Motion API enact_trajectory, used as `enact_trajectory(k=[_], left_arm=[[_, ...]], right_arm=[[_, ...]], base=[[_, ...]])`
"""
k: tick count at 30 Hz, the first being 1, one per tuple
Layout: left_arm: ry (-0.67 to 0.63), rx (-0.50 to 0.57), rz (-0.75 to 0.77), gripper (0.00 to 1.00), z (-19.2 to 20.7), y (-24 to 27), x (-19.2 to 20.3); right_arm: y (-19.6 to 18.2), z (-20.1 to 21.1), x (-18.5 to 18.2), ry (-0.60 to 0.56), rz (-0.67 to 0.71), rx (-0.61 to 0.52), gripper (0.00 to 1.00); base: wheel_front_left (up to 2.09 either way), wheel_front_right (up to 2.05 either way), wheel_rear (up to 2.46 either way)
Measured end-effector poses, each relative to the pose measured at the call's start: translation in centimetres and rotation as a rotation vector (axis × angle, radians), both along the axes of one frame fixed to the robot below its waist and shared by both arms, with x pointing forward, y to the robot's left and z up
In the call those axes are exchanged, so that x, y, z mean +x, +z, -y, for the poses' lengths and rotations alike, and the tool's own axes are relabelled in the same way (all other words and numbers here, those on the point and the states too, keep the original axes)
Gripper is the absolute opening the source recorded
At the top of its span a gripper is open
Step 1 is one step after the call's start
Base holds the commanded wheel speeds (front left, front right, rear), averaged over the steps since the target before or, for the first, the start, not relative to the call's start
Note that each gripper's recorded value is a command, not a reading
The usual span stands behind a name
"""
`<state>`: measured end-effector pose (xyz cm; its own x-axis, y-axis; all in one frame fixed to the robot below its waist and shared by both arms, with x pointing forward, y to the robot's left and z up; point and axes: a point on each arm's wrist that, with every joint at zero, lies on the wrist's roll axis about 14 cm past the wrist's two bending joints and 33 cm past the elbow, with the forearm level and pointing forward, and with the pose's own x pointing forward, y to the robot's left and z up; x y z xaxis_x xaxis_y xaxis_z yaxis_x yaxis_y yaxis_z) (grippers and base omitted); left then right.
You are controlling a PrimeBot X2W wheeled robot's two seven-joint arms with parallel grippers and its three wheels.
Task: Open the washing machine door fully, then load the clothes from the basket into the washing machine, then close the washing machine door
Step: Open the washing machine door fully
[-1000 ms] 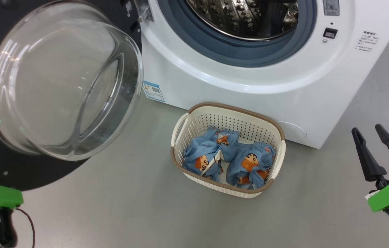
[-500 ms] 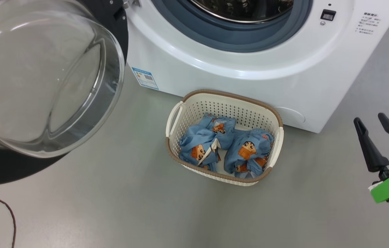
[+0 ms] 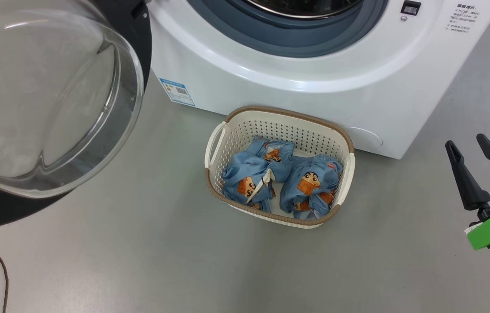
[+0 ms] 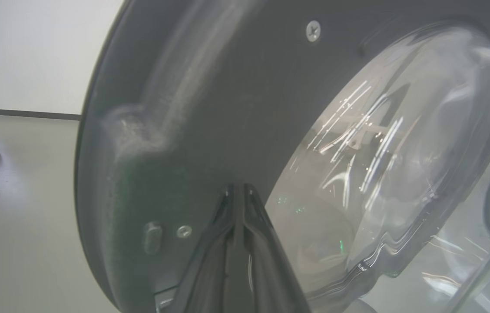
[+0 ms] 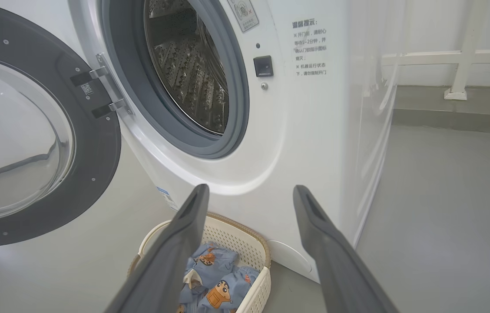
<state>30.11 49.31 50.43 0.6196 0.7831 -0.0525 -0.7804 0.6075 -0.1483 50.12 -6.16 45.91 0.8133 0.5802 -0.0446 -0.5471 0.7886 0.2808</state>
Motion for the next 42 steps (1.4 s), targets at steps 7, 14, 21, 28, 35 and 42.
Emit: enact_trajectory(k=[7,14,21,28,35,42], left_arm=[[-0.001,0.0,-0.001,0.0,-0.2,0.0,-0.5],[0.007,0.002,-0.015,0.0,-0.4,-0.2,-0.9],[0.025,-0.01,-0.015,0.0,-0.8,-0.4,-0.8],[0.009,-0.022,0.014,0.0,-0.3,-0.2,-0.7],[-0.014,-0.005,0.072,0.0,0.3,1.1,-0.9],[-0.074,0.001,0.105,0.73,2.6,1.1,-0.8]], right_arm=[[0.4,-0.4,-0.2,0.014,0.009,-0.006,1.0],[0.3,-0.3,-0.3,0.017,0.007,-0.011,1.0],[-0.1,-0.1,-0.2,0.02,0.003,-0.022,1.0],[0.7,-0.3,-0.4,0.027,0.018,-0.023,1.0],[2.0,-0.9,-0.8,0.028,0.041,-0.004,1.0],[3.2,-1.0,-1.3,0.013,0.057,0.019,1.0]], base=[[0.0,0.0,0.0],[0.0,0.0,0.0],[0.0,0.0,0.0],[0.0,0.0,0.0],[0.0,0.0,0.0],[0.0,0.0,0.0]])
